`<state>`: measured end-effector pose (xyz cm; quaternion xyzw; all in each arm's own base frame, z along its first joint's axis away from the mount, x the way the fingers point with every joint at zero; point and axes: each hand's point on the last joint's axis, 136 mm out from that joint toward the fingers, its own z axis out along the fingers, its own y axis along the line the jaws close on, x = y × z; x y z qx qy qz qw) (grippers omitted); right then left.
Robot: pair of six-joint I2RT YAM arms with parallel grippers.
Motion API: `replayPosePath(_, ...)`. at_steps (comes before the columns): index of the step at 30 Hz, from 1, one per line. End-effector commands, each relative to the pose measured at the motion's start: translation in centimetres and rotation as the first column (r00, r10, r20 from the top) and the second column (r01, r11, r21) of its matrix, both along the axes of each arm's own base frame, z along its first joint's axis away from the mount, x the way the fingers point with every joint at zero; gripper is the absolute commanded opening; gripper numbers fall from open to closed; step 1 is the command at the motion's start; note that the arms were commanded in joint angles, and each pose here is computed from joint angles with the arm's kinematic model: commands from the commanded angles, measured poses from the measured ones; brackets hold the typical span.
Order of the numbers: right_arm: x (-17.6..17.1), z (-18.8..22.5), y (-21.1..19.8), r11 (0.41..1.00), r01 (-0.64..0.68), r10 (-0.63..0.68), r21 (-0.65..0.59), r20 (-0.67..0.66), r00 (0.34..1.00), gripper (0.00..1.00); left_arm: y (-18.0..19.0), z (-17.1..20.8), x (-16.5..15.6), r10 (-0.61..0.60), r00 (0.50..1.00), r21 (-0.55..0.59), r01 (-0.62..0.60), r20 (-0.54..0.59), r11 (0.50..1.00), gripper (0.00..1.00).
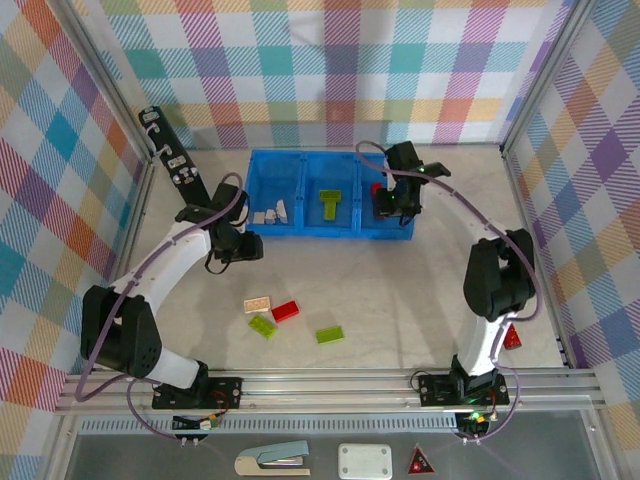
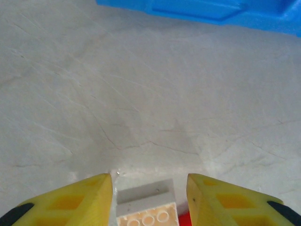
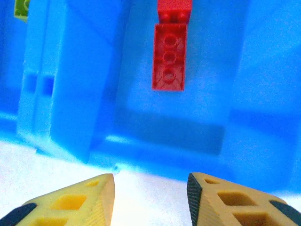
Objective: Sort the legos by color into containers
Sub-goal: Place the lego in the container, then pick up the lego from the bottom-left of the table.
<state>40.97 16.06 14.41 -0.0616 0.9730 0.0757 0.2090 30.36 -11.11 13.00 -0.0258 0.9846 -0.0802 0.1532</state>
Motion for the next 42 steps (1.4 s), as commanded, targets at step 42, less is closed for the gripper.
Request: replayPosePath(42,-9.3,-0.9,-1.4,0.994,0.049,-0.044,0.096,-0.062,0.997,0.49,-1.2,-11.3,-8.4,0.157,0.969,0.157,-0.128,-0.191,0.979,0.74)
